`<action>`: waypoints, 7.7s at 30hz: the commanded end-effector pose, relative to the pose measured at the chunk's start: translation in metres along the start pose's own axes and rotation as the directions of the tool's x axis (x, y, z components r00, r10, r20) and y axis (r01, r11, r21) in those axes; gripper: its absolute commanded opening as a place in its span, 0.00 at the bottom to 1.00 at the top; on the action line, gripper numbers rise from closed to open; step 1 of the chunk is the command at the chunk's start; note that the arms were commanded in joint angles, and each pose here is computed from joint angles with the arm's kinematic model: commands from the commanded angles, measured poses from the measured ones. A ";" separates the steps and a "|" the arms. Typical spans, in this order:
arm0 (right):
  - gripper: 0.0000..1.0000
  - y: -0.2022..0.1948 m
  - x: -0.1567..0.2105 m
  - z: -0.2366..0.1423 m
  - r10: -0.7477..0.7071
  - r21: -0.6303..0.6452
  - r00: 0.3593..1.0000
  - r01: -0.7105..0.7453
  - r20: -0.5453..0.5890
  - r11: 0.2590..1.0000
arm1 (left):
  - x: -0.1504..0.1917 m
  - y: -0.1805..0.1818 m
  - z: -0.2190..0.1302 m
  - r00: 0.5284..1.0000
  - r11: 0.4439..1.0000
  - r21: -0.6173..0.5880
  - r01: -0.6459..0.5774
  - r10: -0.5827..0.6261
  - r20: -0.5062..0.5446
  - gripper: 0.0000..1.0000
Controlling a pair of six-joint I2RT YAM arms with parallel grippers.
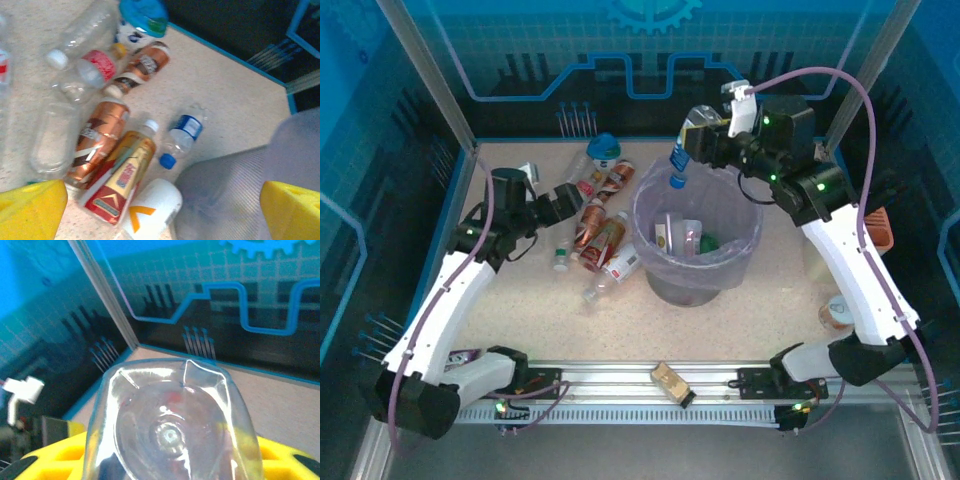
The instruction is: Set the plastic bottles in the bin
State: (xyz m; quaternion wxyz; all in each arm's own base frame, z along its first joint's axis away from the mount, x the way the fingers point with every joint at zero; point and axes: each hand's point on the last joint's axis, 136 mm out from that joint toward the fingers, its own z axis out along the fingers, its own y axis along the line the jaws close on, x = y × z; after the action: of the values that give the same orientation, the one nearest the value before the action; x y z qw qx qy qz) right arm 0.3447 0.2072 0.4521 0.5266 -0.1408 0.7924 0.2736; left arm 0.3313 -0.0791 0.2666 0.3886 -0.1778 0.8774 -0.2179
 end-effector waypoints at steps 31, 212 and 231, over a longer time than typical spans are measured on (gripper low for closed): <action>0.53 -0.082 0.280 0.043 0.170 0.327 0.752 0.063 -0.636 0.943 | -0.021 0.158 0.122 0.974 0.892 -0.433 -0.130 0.034 -0.222 0.99; 0.48 -0.029 0.227 0.010 0.079 0.088 0.741 -0.027 -0.667 0.996 | 0.036 0.085 0.156 0.960 0.966 -0.194 -0.171 0.119 -0.252 0.87; 0.63 -0.022 0.148 -0.023 0.052 0.085 0.886 -0.015 -0.461 0.996 | 0.067 0.115 0.142 0.949 0.944 -0.290 -0.160 0.066 -0.308 0.84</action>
State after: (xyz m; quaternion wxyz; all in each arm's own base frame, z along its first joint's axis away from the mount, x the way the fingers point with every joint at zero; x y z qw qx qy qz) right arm 0.2784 0.1924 0.3018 0.3025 -0.1742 0.9138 0.2078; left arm 0.3976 -0.0600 0.0829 0.2458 -0.1389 0.9543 -0.0982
